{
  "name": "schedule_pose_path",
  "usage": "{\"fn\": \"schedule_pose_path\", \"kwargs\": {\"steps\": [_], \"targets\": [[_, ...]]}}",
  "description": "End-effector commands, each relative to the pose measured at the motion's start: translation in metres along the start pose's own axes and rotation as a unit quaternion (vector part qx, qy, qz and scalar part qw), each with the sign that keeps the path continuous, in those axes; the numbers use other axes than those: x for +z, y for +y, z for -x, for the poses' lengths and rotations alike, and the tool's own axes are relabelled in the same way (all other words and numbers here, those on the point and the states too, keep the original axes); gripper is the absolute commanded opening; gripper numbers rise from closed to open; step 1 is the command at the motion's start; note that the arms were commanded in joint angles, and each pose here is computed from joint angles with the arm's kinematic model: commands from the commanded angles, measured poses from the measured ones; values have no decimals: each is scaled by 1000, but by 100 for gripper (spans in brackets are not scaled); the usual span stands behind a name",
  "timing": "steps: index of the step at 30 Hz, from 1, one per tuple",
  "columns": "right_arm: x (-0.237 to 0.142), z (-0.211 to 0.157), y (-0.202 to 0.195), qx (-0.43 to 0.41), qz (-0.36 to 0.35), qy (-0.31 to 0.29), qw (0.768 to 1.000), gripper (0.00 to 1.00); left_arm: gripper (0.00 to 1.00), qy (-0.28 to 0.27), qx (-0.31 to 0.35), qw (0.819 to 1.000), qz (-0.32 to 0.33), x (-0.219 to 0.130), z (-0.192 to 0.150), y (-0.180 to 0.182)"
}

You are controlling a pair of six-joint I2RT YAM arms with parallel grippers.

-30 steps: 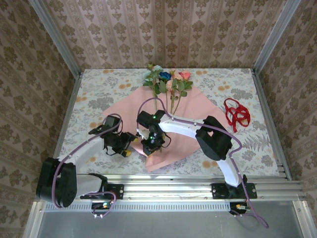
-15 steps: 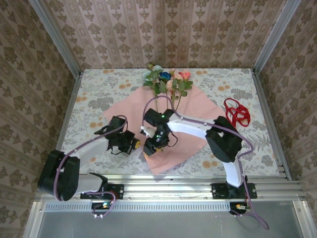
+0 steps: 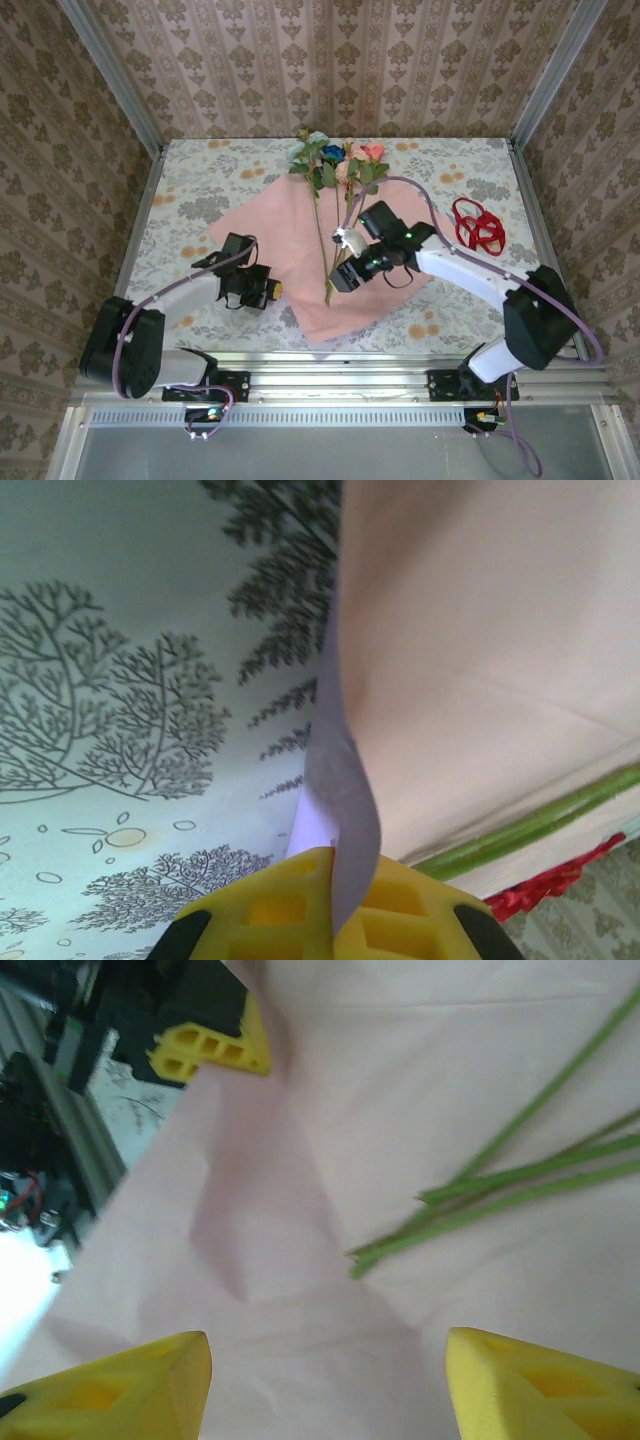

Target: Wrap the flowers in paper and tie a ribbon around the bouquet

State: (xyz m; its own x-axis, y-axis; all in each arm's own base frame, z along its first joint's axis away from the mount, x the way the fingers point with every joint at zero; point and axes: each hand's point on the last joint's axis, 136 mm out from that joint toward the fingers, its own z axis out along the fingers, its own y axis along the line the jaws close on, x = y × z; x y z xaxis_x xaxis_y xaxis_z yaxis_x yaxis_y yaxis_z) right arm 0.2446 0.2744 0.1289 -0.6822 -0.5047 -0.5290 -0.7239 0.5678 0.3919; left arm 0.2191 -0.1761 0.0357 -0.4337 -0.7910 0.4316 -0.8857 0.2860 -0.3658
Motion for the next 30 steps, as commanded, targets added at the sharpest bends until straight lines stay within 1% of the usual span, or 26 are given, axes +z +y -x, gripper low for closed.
{"fn": "schedule_pose_path", "kwargs": {"steps": [1, 4, 7, 10, 12, 15, 19, 23, 24, 25, 27, 29, 30], "targets": [[-13, 10, -9, -114, -20, -58, 992, 65, 0, 5, -70, 997, 20, 2, 3, 3], [-22, -4, -12, -195, -49, -75, 977, 67, 0, 3, -93, 996, 12, 6, 7, -3], [-32, -18, -12, -255, -74, -82, 960, 71, 0, 1, -97, 995, 10, 7, 12, -9], [-38, -34, -5, -299, -70, -75, 949, 74, 0, 3, -91, 996, 11, 9, 12, -15], [-37, -39, -1, -300, -60, -75, 949, 75, 0, 5, -88, 996, 14, 9, 11, -15], [-26, -43, 8, -304, -44, -64, 949, 75, 0, 6, -87, 996, 13, 9, 11, -14], [-2, -31, 25, -309, -24, -56, 949, 74, 0, 7, -87, 996, 15, 8, 11, -11], [16, -8, 22, -268, -27, -71, 960, 69, 0, 8, -86, 996, 15, 7, 11, -11], [19, -3, 20, -260, -28, -74, 962, 66, 0, 8, -86, 996, 15, 7, 11, -10], [23, -1, 18, -250, -29, -71, 965, 61, 0, 8, -85, 996, 15, 6, 11, -11], [31, 2, 12, -231, -31, -59, 971, 39, 0, 7, -82, 996, 17, 4, 12, -11], [35, 4, 3, -205, -31, -41, 977, 10, 1, 2, -79, 997, 19, -1, 13, -10], [36, 3, -2, -188, -27, -30, 981, 1, 2, -2, -77, 997, 18, -4, 14, -10]]}}
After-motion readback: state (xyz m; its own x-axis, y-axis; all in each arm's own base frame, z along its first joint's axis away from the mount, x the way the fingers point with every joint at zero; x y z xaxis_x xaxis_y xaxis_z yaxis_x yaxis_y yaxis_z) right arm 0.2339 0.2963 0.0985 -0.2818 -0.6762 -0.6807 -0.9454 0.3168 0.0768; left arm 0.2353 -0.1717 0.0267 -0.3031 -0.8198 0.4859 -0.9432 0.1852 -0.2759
